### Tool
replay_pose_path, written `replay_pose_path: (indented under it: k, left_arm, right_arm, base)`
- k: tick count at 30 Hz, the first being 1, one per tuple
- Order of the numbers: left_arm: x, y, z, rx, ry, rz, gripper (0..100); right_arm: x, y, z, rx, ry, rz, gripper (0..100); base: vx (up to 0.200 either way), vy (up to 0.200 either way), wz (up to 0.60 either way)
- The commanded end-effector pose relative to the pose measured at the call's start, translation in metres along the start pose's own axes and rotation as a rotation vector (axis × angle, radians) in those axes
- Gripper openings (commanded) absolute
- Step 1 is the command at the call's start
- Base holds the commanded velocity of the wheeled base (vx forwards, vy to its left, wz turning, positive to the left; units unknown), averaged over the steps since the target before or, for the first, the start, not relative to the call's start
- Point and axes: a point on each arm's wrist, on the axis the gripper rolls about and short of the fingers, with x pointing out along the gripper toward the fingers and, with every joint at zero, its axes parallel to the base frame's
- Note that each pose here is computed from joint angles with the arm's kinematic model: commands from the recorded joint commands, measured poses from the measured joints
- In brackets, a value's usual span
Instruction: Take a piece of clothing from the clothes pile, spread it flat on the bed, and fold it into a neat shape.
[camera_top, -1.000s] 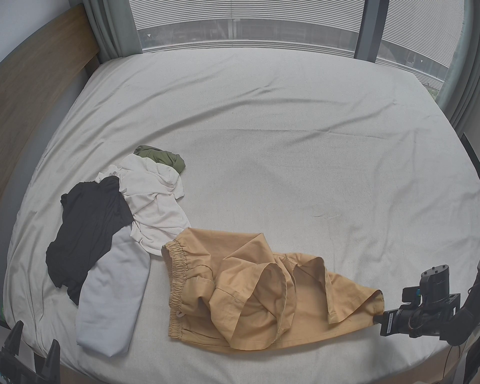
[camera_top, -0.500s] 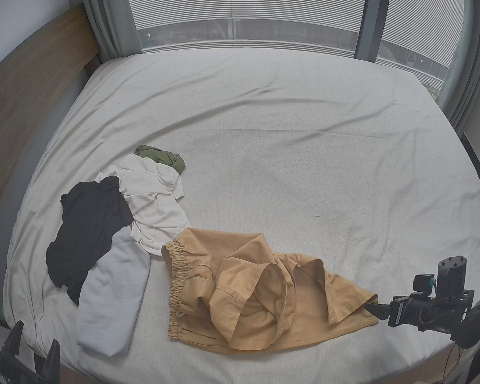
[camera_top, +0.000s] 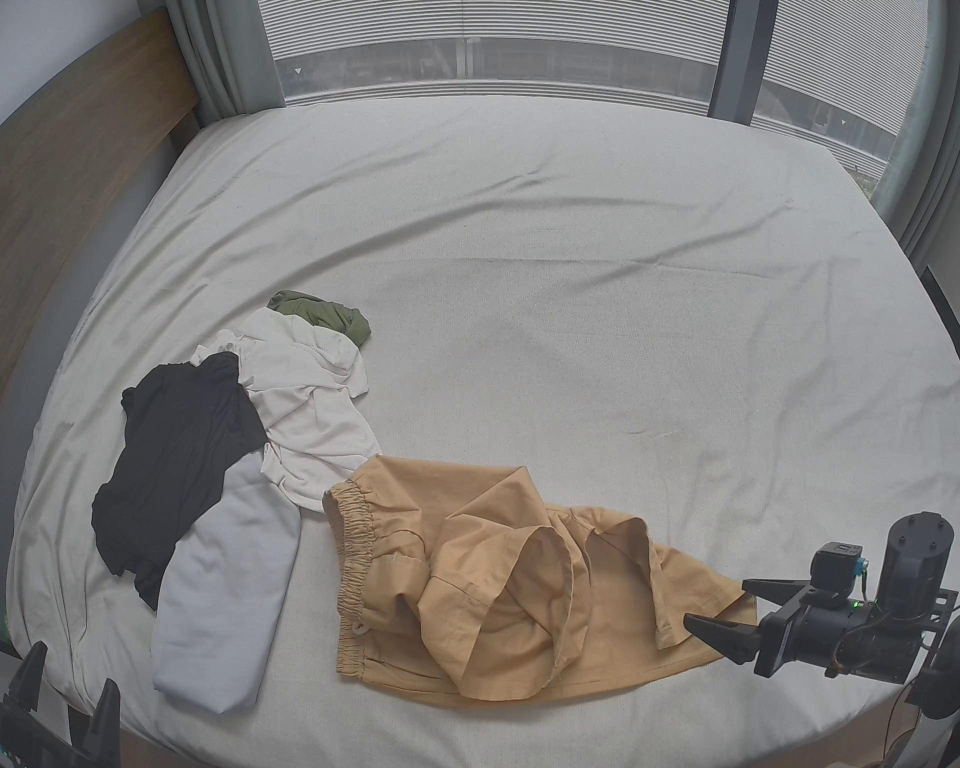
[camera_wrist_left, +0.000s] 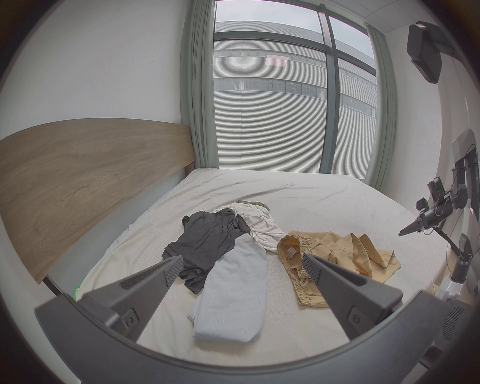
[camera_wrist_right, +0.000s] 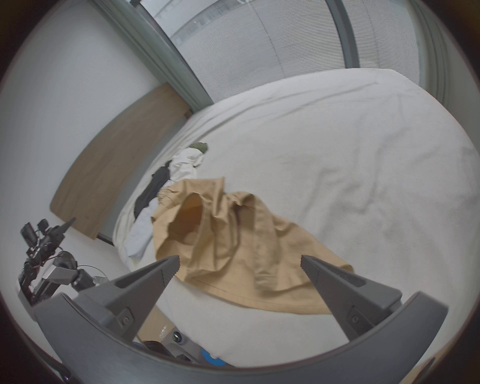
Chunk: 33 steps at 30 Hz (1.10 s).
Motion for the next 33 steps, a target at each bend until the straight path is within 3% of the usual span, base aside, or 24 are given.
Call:
replay_pose_path:
  k: [1, 6, 15, 20, 24, 33]
  left_arm:
    - [0.000, 0.000, -0.005, 0.000, 0.001, 0.002, 100]
    - [0.000, 0.000, -0.005, 0.002, 0.001, 0.000, 100]
    - [0.000, 0.000, -0.005, 0.002, 0.001, 0.000, 100]
    - [0.000, 0.000, -0.005, 0.003, 0.001, 0.000, 100]
    - [0.000, 0.000, -0.005, 0.000, 0.001, 0.000, 100]
    - [0.000, 0.000, -0.005, 0.002, 0.001, 0.000, 100]
  right_arm:
    - [0.011, 0.008, 0.008, -0.019, -0.006, 0.087, 100]
    - [0.017, 0.011, 0.013, -0.026, 0.021, 0.231, 100]
    - [0.032, 0.005, 0.017, -0.009, 0.063, 0.321, 100]
    - [0.036, 0.005, 0.020, -0.018, 0.049, 0.340, 100]
    - [0.043, 0.004, 0.012, -0.015, 0.091, 0.337, 100]
    - [0.042, 0.000, 0.012, -0.021, 0.058, 0.323, 100]
  base:
    - [0.000, 0.000, 0.00]
    - [0.000, 0.000, 0.00]
    - [0.000, 0.000, 0.00]
    - [0.000, 0.000, 0.00]
    - [0.000, 0.000, 0.00]
    - [0.000, 0.000, 0.00]
